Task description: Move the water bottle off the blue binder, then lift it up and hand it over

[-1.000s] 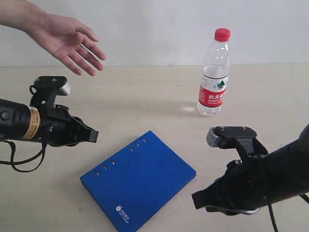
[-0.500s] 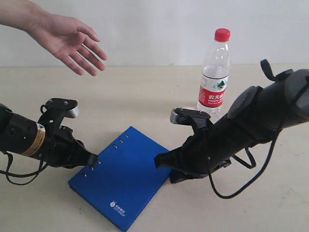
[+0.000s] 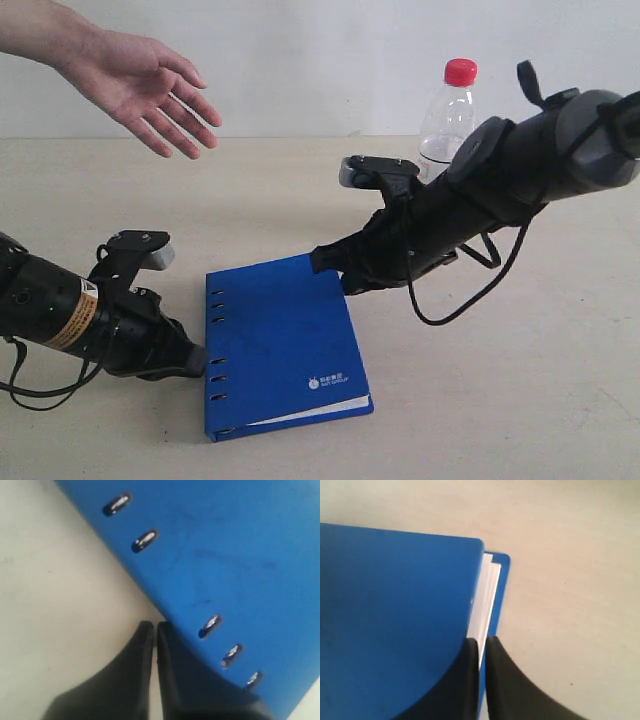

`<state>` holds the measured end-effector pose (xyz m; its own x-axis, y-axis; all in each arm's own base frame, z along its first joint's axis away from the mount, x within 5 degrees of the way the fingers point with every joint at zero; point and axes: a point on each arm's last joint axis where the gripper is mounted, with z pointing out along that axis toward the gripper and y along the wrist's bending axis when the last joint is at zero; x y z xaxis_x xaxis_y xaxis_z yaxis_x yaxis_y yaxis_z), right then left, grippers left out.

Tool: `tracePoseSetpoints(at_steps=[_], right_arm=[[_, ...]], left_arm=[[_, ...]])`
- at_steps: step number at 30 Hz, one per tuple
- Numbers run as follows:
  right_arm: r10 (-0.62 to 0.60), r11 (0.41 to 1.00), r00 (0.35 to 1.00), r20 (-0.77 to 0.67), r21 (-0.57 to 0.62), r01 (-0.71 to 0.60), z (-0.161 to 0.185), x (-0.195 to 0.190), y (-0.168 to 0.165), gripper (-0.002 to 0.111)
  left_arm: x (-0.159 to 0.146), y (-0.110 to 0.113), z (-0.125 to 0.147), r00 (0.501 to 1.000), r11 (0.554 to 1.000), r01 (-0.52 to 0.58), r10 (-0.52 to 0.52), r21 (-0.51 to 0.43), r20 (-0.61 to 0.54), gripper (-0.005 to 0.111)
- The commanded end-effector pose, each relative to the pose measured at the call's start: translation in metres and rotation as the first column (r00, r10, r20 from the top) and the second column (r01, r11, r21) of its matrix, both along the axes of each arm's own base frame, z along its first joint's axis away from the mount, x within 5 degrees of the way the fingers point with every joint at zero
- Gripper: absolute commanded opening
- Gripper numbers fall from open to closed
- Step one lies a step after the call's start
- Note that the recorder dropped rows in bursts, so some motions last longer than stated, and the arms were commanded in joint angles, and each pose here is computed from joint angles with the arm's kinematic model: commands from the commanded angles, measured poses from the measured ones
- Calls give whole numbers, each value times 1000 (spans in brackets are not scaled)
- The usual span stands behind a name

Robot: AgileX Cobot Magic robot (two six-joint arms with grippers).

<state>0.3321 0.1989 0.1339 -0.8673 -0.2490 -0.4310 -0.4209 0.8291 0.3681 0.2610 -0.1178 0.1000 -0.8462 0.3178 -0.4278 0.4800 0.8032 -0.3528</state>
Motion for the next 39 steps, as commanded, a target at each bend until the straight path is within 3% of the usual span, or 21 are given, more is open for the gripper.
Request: tracePoseSetpoints(at_steps=[1,7,12,14,17,19,21,23,32,39], right_arm=[[54,998,995,-89,33,-52,9,3,-20,1],[8,1000,997,-72,14,-7,21,-1,-64,1],[105,992,986,-127,87,-94,9,-11,-53,2],[123,988,979,-163,109,-106,1,-14,-46,8],[134,987,967,-217,113,-111,-15,-16,-43,29],[130,988,963,-235,114,-105,-21,-16,-42,51],[119,990,964,-237,107,-96,-25,-15,-43,71],[109,990,965,-238,118,-83,-25,-14,-42,80],[209,942,952,-223,308,-134,-13,-19,-29,78],[260,932,941,-218,313,-185,-13,-27,-15,78]], left_arm=[[1,1,-1,999,999,-45,45,29,6,4],[4,2,11,995,996,-87,86,14,47,4],[6,1,11,988,988,-151,152,-20,27,5],[6,1,8,986,986,-167,167,-24,15,12],[6,1,5,985,985,-170,170,-20,4,26],[6,1,4,989,989,-148,148,-17,11,33],[6,1,4,989,989,-145,145,-17,9,35],[6,1,4,989,989,-145,145,-17,9,34],[6,1,4,989,989,-147,147,-14,11,34],[6,1,4,988,988,-156,157,-19,8,34]])
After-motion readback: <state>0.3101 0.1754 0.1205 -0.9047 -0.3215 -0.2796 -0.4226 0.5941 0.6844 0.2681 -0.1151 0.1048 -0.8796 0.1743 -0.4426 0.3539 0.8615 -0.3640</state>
